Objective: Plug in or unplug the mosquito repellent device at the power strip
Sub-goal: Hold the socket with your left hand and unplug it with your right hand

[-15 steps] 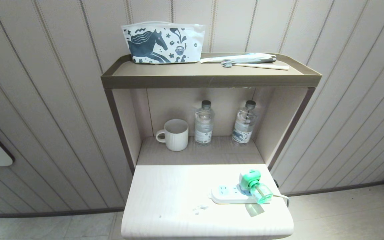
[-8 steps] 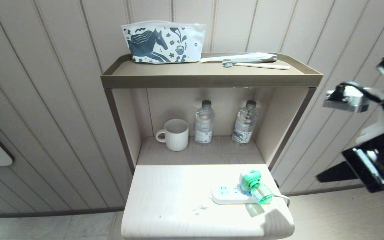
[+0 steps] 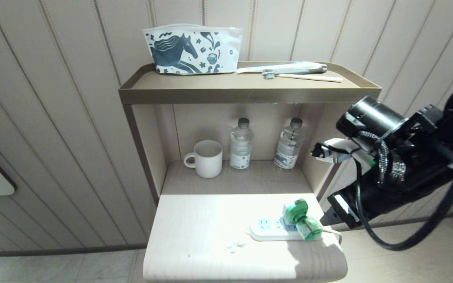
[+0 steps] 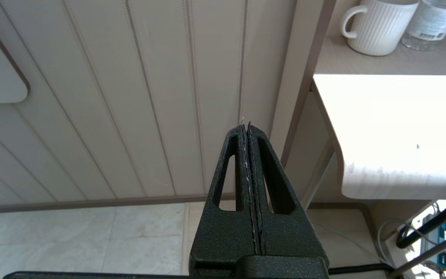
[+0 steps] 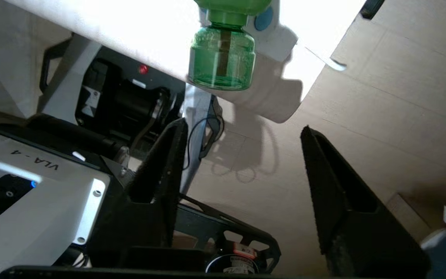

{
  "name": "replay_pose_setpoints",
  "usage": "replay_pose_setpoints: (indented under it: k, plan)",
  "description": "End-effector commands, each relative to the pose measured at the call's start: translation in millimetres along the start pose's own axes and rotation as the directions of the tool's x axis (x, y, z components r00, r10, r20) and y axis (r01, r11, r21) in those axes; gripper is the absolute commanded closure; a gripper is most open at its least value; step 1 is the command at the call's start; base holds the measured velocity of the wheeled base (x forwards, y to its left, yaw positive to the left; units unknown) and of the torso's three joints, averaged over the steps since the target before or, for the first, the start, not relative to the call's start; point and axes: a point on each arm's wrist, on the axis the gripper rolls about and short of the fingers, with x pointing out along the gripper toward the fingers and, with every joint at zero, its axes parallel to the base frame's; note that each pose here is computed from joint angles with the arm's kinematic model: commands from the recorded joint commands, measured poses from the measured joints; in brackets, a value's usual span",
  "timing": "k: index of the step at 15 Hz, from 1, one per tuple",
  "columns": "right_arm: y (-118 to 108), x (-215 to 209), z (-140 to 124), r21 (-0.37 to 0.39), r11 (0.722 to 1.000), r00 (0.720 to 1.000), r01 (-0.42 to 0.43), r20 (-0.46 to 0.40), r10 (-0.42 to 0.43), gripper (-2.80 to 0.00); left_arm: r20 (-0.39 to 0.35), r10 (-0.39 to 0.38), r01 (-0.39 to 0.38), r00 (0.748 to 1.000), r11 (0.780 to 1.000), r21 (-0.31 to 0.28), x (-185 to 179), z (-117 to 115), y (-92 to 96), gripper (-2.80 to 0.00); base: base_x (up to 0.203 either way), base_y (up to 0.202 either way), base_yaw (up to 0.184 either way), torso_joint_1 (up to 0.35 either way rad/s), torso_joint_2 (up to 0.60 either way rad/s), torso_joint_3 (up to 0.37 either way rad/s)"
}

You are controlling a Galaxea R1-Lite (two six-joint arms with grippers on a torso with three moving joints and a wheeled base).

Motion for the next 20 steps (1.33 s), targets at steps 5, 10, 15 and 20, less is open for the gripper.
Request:
replay_pose_setpoints:
  k: [5,10,15,20]
  plan:
    - [5.3,45.5,19.1,-0.02,1.0,0.998,0.0,-0.065,-0.002,-2.8,-0.001,0.0,0.0,1.0,1.0,0.0,0.1,0.0,0.0,0.0,0.0,0.0,0.0,0.0,0.0,0.0]
    - [7.9,71.8,38.1,-0.03,1.0,0.999,0.004,-0.053,-0.006,-2.8,-0.001,-0.002,0.002,1.0,1.0,-0.002,0.1,0.0,0.0,0.0,0.0,0.0,0.0,0.0,0.0,0.0]
    - [9.3,83.7,47.1,-0.031,1.0,0.998,0.006,-0.058,-0.008,-2.65,-0.001,0.0,0.0,1.0,1.0,-0.002,0.1,0.0,0.0,0.0,0.0,0.0,0.0,0.0,0.0,0.0]
    - [7.2,93.8,47.8,-0.037,0.999,0.996,0.01,-0.084,-0.013,0.0,-0.001,0.0,0.0,1.0,1.0,-0.002,0.1,0.0,0.0,0.0,0.0,0.0,0.0,0.0,0.0,0.0]
